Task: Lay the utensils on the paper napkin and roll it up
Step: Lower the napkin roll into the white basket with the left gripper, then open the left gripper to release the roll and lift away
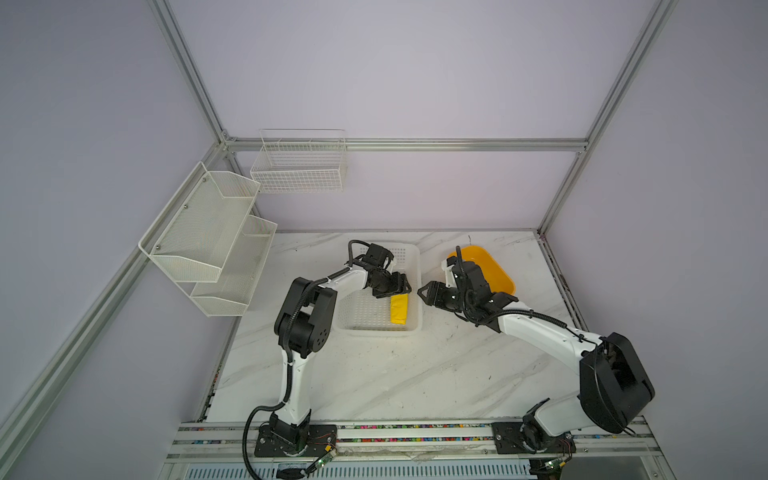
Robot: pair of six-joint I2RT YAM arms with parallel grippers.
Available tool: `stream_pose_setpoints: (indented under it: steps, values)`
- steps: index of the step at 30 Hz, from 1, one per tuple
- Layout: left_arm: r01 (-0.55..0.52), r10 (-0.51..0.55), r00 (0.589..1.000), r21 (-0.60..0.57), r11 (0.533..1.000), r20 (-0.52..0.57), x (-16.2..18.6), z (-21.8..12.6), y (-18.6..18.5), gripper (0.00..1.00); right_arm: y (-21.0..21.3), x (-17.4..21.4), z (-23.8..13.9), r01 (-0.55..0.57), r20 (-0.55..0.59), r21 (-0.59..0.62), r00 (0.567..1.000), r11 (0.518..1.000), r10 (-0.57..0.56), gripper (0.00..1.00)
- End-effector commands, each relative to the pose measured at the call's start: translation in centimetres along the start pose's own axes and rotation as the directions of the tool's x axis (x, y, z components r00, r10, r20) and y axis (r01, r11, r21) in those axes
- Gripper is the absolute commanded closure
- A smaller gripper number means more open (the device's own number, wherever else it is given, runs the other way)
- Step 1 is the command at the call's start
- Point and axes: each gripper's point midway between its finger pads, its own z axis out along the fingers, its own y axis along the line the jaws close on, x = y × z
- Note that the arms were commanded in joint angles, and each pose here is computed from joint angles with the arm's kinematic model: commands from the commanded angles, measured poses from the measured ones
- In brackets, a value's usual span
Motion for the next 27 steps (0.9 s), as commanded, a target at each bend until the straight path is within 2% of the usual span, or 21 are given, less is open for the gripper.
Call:
stream_pose_setpoints:
  steps: [1,7,14,20,27]
  values:
    - [-0.045,0.057,0.991,-0.097,0.994,0.117,-3.3,-4.4,-0.7,0.24,1.4,-1.1,-0.7,0.020,0.029,-0.032,0.999,0.999,-0.019,0.42]
    - [-0.027,0.047,0.991,-0.152,0.988,0.127,-3.3,-4.8,0.3,0.25,1.4,-1.0,-0.8,0.022,0.029,-0.035,0.999,0.999,-0.021,0.42]
    - [0.020,-0.002,0.993,-0.145,0.989,0.120,-3.9,-3.0,0.9,0.45,1.4,-0.7,-0.7,0.020,0.017,-0.041,1.000,0.999,-0.020,0.42]
    - [0.048,-0.026,0.989,-0.154,0.987,0.145,-5.1,-2.1,1.4,0.53,1.6,-0.2,-0.1,0.018,-0.018,-0.058,1.000,0.998,-0.019,0.42]
    - [0.071,-0.044,0.990,-0.204,0.976,0.134,-4.4,-1.1,3.4,0.66,1.3,0.4,0.4,0.018,-0.039,-0.059,0.999,0.998,-0.021,0.42]
